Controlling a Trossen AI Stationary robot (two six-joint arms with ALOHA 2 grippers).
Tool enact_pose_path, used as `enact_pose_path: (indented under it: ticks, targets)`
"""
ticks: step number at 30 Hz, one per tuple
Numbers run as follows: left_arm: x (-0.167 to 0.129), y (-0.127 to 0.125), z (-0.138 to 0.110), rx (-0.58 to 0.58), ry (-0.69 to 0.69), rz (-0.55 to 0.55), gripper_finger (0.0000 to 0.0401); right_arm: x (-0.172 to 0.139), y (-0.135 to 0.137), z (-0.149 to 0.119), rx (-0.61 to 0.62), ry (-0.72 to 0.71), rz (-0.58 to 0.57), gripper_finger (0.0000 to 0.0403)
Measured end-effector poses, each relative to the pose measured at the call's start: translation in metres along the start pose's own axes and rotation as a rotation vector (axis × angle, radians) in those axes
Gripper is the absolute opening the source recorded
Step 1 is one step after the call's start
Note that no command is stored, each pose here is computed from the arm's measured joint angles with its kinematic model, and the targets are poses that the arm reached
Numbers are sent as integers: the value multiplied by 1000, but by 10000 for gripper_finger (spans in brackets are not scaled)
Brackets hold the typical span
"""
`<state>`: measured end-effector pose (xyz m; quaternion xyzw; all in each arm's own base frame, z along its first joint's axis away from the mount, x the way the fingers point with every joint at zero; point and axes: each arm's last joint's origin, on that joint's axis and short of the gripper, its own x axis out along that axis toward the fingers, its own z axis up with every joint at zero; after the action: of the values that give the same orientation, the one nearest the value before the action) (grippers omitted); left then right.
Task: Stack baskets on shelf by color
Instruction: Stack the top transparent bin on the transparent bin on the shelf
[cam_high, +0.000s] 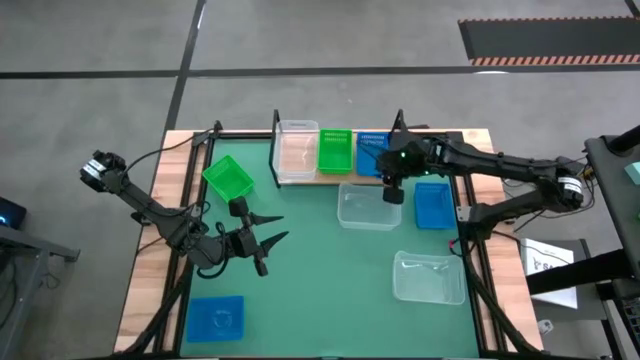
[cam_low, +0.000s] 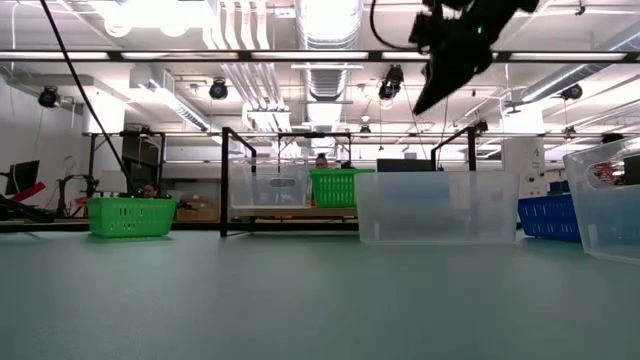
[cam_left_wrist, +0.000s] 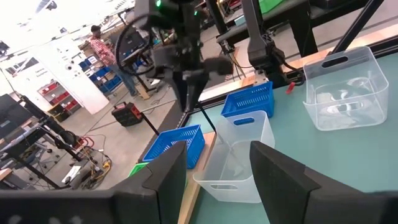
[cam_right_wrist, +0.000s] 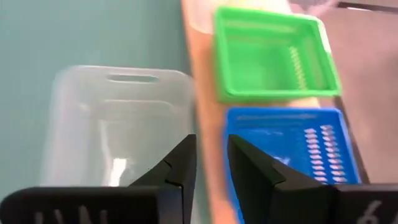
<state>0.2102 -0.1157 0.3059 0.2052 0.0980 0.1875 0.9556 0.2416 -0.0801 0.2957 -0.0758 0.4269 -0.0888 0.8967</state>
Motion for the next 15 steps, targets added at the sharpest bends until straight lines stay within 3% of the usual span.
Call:
enact_pose_path:
  ticks: [7,15]
  targets:
    - [0,0,1,-15,-8,2,161,-21,49,20,-84,-12,141,56]
    - [4,-5,4,-49,-28,8,161,-30,95,9,-54,111,261,30]
